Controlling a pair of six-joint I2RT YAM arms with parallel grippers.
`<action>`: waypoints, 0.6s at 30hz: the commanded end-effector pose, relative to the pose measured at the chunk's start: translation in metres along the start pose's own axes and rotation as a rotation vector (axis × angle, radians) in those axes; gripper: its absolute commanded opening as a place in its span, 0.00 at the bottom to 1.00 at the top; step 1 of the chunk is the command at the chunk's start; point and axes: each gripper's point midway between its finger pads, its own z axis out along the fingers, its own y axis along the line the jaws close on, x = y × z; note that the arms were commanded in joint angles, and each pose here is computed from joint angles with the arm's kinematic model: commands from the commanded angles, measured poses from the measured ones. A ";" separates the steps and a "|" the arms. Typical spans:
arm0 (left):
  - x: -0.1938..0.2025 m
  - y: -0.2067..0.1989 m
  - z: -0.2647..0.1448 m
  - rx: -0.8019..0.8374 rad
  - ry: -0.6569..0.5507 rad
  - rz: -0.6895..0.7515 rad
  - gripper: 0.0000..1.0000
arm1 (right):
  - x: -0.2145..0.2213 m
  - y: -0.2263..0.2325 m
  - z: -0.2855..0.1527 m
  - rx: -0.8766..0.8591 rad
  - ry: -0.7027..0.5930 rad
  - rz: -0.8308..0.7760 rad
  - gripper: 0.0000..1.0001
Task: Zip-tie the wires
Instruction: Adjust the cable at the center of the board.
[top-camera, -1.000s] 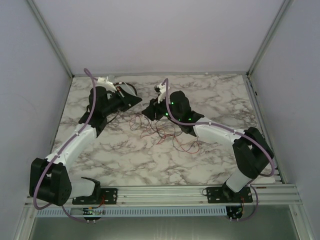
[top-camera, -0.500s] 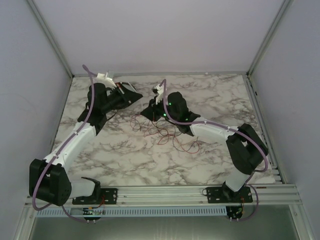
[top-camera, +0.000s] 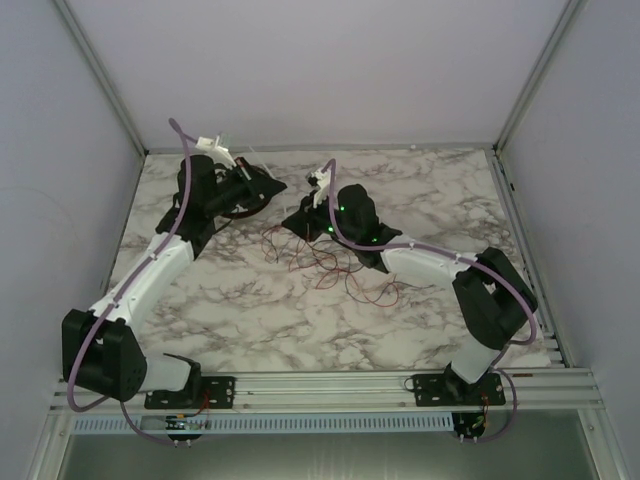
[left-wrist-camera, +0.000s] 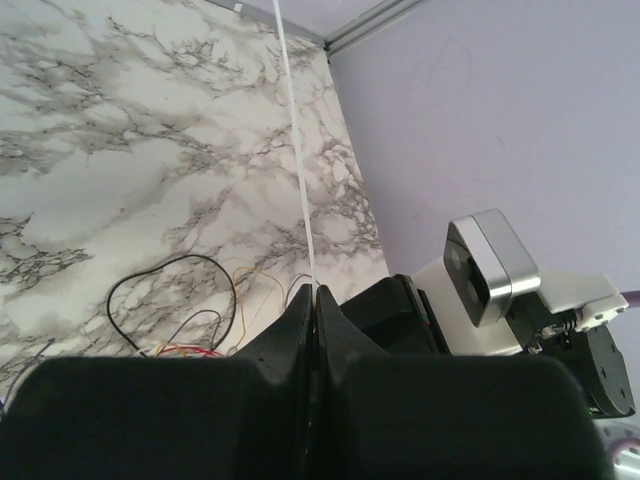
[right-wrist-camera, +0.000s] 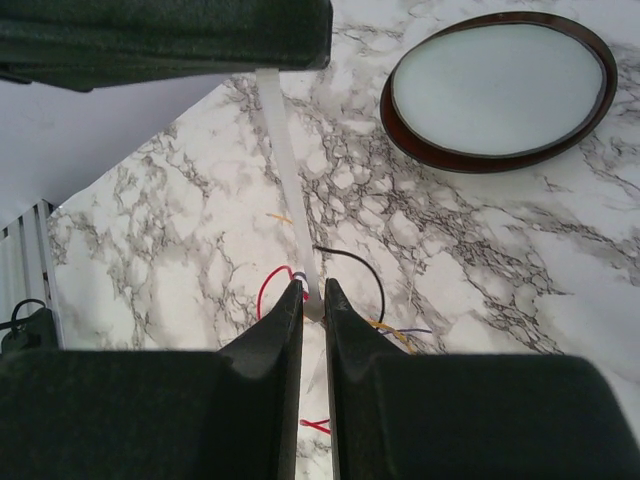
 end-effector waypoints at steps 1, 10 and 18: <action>-0.034 -0.035 -0.002 0.080 -0.080 0.069 0.00 | 0.028 -0.002 -0.007 0.024 0.078 0.010 0.03; -0.021 -0.025 -0.003 0.077 -0.048 0.064 0.00 | 0.012 0.003 -0.009 0.024 0.049 0.011 0.05; -0.001 -0.017 -0.021 0.061 -0.022 0.068 0.00 | -0.030 0.010 -0.024 0.011 -0.038 -0.021 0.56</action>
